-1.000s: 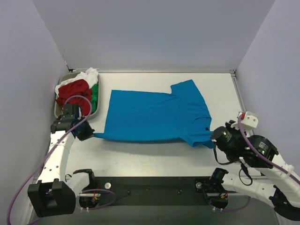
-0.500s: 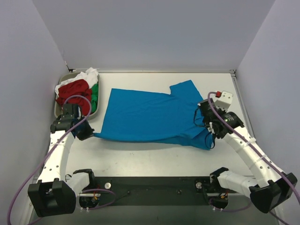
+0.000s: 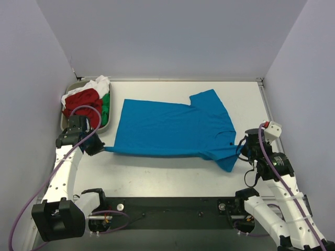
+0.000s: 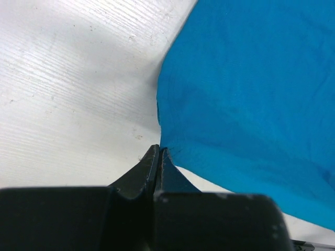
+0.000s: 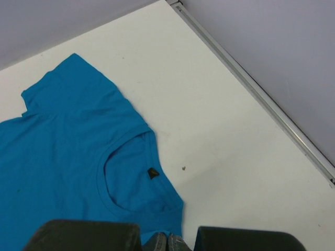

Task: Fold and stack the t-shirts

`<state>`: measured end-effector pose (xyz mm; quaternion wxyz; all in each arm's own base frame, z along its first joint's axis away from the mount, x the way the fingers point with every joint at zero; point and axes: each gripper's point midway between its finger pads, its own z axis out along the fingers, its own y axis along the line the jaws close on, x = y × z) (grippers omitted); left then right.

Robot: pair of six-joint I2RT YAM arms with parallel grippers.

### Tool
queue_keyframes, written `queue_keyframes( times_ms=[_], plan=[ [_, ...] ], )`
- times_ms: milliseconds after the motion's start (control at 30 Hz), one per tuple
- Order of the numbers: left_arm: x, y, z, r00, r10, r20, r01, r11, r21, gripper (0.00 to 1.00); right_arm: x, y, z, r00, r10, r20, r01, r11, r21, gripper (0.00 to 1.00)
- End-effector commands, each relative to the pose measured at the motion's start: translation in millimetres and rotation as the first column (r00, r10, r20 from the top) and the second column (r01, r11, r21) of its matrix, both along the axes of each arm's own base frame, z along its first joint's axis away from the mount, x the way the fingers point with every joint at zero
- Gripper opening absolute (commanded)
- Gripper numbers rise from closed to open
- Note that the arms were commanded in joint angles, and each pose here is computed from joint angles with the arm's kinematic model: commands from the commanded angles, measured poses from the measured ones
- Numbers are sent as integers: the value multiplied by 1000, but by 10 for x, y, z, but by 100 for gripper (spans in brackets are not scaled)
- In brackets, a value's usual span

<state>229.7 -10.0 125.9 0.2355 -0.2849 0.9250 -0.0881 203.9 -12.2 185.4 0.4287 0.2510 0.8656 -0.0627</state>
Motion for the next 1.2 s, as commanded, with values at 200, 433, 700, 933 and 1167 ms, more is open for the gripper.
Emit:
queue_keyframes(
  times_ms=[200,433,700,933,1167],
  plan=[
    [143,55,130,998,9,66,-10,1000,17,0,-281,-11,-78,997,11,-79,-9,1000,26,0],
    [-68,52,290,995,15,98,-18,999,31,0,-436,-81,16,999,-5,-52,6,1000,24,0],
    [-386,4,478,991,40,130,-42,999,17,0,-385,-101,90,997,-11,-81,11,1000,-4,0],
    [-638,10,612,987,55,149,-60,998,31,0,-350,-117,164,997,-12,-70,11,1000,-14,0],
    [-661,40,535,990,58,132,-65,997,48,0,-364,-125,147,997,-16,-70,15,1000,-12,0]
  ],
)
